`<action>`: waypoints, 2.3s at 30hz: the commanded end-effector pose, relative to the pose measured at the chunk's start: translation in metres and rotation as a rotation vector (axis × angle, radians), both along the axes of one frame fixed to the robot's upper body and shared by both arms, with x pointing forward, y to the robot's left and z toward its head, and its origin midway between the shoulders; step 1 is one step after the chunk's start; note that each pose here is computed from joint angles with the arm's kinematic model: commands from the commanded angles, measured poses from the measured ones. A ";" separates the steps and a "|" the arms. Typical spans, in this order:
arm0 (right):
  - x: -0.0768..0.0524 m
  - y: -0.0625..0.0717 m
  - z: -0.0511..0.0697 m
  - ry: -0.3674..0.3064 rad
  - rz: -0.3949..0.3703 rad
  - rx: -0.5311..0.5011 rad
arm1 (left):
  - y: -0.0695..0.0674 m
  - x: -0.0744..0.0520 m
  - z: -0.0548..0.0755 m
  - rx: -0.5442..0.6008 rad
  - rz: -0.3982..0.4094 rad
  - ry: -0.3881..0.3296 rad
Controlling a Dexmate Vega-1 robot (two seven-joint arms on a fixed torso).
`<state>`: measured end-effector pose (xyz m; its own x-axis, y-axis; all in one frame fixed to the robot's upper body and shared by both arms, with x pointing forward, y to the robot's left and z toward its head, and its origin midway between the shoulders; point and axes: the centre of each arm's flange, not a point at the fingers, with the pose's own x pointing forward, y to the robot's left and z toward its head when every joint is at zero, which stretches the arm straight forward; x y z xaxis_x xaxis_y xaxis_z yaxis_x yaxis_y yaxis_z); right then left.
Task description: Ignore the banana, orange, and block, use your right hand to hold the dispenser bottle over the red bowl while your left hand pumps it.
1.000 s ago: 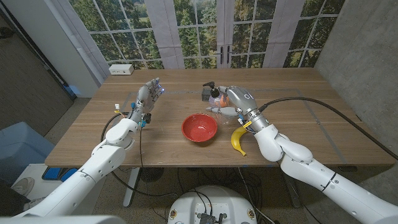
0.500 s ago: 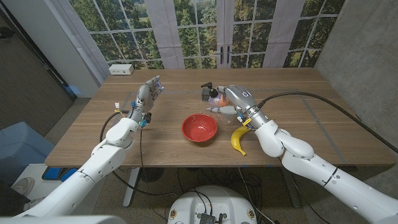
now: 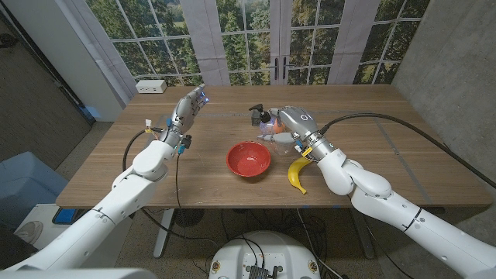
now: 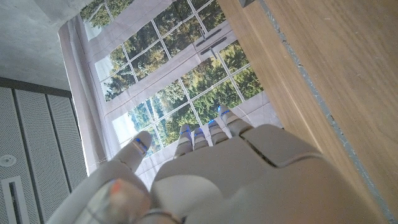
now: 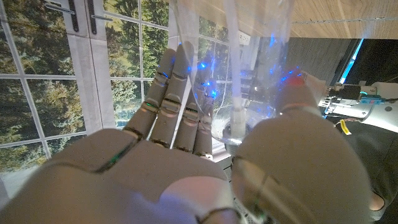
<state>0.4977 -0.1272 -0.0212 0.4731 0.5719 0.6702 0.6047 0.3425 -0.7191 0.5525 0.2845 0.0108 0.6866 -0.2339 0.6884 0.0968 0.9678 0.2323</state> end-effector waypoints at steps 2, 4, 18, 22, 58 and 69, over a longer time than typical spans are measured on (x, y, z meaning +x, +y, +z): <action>0.000 0.007 0.002 0.027 -0.031 -0.044 | -0.022 -0.022 0.027 0.113 -0.013 -0.087; -0.001 0.008 0.001 0.021 -0.013 -0.038 | -0.027 -0.025 0.028 0.122 -0.017 -0.099; 0.001 0.012 0.002 0.030 -0.023 -0.049 | -0.049 -0.045 0.044 0.238 0.009 -0.216; 0.002 0.013 0.002 0.035 -0.018 -0.046 | -0.053 -0.047 0.048 0.257 -0.016 -0.224; 0.007 0.015 0.004 0.054 -0.027 -0.045 | -0.113 -0.059 0.062 0.512 -0.017 -0.371; 0.006 0.015 0.005 0.055 -0.037 -0.049 | -0.133 -0.061 0.060 0.572 0.006 -0.416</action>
